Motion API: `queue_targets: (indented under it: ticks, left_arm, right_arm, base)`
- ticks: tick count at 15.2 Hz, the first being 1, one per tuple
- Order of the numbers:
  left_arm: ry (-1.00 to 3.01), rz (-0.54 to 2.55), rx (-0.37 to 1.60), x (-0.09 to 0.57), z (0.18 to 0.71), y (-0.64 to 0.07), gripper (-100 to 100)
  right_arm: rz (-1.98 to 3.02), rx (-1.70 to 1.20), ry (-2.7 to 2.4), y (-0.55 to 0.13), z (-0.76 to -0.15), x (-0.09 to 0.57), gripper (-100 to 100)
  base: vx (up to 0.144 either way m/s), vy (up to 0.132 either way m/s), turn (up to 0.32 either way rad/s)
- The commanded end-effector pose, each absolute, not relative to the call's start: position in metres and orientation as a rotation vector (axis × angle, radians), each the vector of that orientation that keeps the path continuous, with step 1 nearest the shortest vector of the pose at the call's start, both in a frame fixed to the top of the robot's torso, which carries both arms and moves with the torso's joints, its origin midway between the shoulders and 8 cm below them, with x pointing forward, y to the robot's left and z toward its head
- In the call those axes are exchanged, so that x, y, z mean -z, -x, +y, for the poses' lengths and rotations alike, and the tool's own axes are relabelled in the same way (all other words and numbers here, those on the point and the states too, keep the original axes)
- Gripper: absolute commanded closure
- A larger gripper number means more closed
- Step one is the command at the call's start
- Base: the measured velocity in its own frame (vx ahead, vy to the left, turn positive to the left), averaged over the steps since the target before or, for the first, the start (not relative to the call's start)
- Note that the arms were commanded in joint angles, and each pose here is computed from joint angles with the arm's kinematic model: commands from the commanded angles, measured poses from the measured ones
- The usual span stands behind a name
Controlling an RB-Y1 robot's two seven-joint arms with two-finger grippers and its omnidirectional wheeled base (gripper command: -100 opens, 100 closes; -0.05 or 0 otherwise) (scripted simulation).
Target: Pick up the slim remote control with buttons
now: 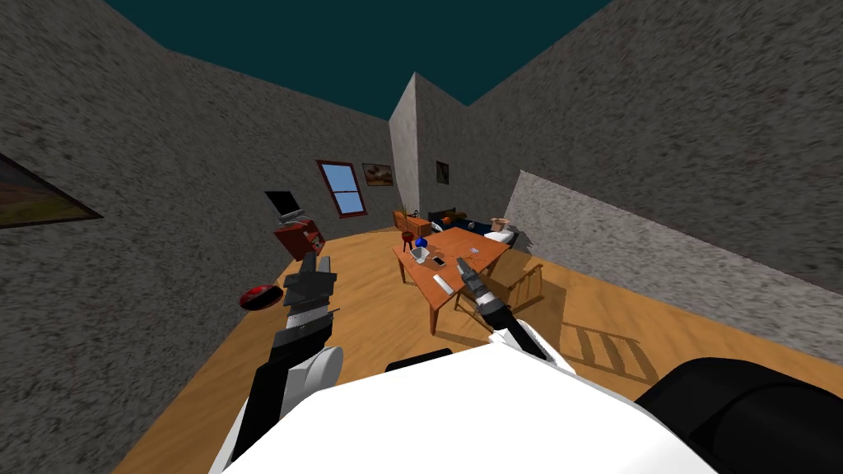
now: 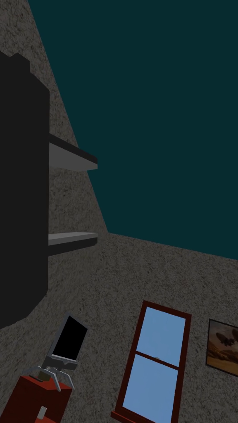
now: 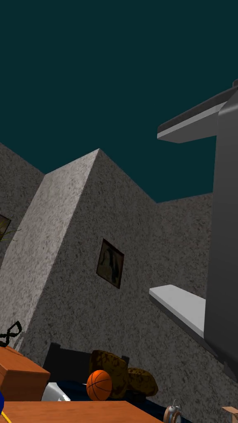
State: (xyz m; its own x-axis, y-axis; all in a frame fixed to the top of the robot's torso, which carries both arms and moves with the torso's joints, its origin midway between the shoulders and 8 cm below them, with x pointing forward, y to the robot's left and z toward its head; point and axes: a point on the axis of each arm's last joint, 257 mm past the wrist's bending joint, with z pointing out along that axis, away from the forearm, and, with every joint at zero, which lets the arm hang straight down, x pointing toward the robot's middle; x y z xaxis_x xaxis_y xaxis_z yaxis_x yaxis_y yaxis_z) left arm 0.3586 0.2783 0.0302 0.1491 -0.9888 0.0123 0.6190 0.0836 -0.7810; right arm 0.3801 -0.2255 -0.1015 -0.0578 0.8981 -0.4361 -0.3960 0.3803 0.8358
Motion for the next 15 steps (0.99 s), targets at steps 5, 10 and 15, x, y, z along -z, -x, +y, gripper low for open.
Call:
queue_targets:
  ticks: [5,10,15]
  left_arm:
    - [0.745,0.625,1.324,-0.03,0.278,-0.359,0]
    - [0.745,0.625,1.324,-0.03,0.278,-0.359,0]
    - [0.745,0.625,1.323,-0.03,0.278,-0.359,0]
  right_arm:
    - [1.428,-1.117,-0.537,-0.372,-0.214,0.179,-100]
    - [1.678,-1.063,-0.547,-0.344,-0.21,0.268,-100]
    - [1.874,-0.995,-0.515,-0.311,-0.221,0.327,-100]
  base:
    - [0.035,0.098,0.083]
    - [0.056,0.1,0.098]
    - [0.062,0.077,0.078]
